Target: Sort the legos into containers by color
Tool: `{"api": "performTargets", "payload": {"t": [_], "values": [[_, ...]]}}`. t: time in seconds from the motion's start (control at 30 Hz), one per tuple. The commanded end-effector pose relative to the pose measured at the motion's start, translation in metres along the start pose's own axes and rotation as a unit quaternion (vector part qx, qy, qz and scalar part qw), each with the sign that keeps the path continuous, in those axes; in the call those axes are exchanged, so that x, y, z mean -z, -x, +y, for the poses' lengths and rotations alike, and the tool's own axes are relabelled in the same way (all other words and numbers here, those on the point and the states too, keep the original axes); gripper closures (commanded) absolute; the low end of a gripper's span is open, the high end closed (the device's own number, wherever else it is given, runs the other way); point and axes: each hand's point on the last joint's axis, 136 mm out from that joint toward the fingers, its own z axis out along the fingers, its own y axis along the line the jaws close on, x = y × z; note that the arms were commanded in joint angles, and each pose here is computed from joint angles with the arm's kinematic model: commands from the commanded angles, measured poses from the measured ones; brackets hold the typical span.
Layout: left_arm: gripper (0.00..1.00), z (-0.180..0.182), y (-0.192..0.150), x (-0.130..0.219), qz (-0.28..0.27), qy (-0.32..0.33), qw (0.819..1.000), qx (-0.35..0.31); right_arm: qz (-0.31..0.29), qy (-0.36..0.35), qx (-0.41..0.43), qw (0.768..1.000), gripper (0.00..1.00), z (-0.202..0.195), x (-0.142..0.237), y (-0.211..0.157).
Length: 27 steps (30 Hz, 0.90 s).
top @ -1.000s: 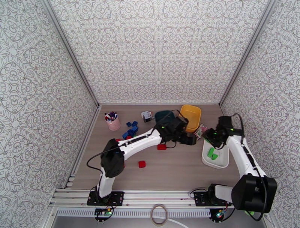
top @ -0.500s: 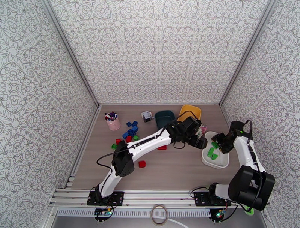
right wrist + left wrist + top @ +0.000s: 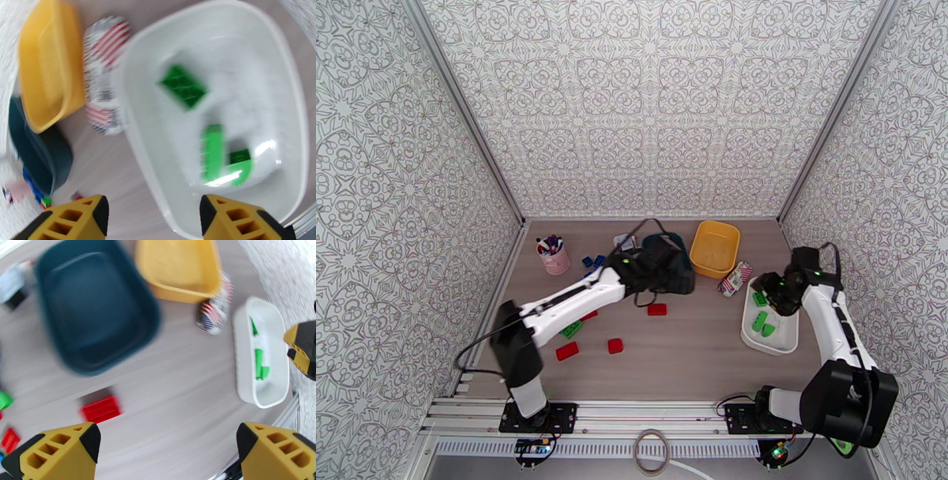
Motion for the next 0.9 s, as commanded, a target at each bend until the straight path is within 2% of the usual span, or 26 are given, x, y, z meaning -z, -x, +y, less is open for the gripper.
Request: {"api": "performTargets", "payload": {"t": [0.0, 0.2, 0.43, 0.7, 0.87], "values": [[0.04, 0.046, 0.003, 0.017, -0.033, 0.052, 0.997, 0.055, 0.003, 0.019, 0.067, 0.998, 0.36, 0.044, 0.001, -0.012], [0.04, 0.125, -0.022, 0.049, -0.044, 0.126, 0.981, 0.144, 0.035, 0.024, 0.208, 0.977, 0.36, 0.128, -0.017, -0.065], [0.03, 0.196, -0.059, 0.081, -0.049, 0.164, 0.952, 0.253, 0.082, 0.049, 0.354, 0.93, 0.35, 0.221, -0.039, -0.144], [0.01, 0.247, -0.095, 0.111, -0.056, 0.172, 0.919, 0.351, 0.129, 0.066, 0.467, 0.872, 0.31, 0.292, -0.07, -0.223], [0.01, 0.262, -0.116, 0.117, -0.054, 0.162, 0.902, 0.396, 0.143, 0.07, 0.501, 0.851, 0.3, 0.315, -0.094, -0.255]]}}
